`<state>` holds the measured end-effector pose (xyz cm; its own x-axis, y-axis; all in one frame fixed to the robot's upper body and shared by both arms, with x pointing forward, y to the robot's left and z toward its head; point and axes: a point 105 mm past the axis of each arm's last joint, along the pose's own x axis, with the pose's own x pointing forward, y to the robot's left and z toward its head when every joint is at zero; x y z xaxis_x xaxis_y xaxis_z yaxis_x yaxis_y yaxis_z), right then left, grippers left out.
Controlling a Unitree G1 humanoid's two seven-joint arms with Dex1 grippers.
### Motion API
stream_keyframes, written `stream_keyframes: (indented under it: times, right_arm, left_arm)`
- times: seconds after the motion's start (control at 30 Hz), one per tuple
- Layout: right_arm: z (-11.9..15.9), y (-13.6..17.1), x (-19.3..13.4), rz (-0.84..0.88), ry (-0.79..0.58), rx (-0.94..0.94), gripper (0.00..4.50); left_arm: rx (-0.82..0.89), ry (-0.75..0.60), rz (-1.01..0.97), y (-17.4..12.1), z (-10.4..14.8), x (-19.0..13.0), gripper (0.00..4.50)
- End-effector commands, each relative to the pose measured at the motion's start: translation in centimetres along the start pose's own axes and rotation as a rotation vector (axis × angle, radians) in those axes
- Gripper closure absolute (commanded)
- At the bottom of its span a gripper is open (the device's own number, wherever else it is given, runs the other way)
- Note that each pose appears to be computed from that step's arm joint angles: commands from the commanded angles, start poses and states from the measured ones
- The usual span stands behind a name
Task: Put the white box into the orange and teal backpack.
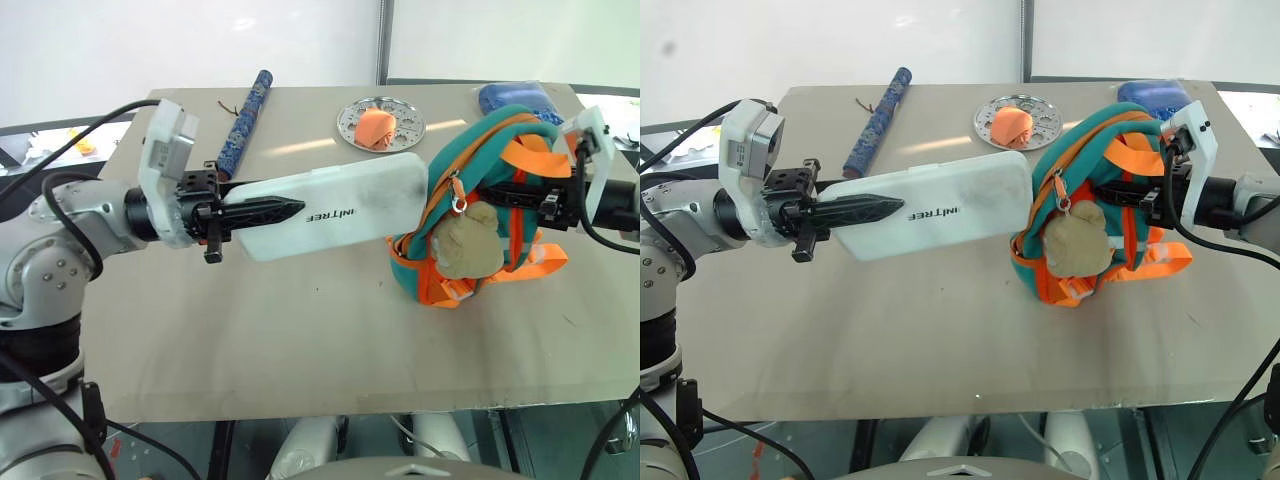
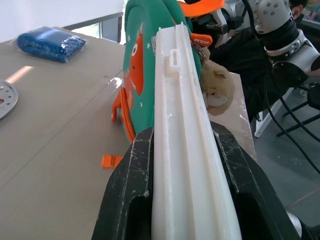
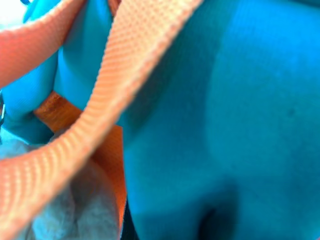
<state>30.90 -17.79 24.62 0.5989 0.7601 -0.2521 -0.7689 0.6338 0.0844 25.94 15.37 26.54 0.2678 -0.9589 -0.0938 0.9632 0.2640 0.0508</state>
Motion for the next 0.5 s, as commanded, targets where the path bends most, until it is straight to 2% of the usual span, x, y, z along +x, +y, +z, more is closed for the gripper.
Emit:
stream_keyframes:
  times: [0.03, 0.3, 0.4, 0.5]
  right_arm:
    - [1.3, -0.3, -0.3, -0.027, -0.042, -0.019, 4.46]
    - [1.3, -0.4, -0.2, -0.034, -0.041, -0.021, 4.46]
    - [1.3, 0.9, 0.0, 0.025, -0.041, -0.031, 4.46]
    - [1.1, 3.1, 0.1, 0.130, -0.035, -0.057, 4.46]
  left_arm:
    - [0.058, 0.030, -0.049, -1.2, 0.2, 0.2, 3.77]
    - [0.065, 0.037, -0.051, -1.3, -0.1, 0.3, 3.77]
    - [0.077, 0.043, -0.041, -1.2, -0.4, 1.1, 3.77]
    - [0.118, 0.061, 0.049, 0.2, -1.1, 2.6, 3.77]
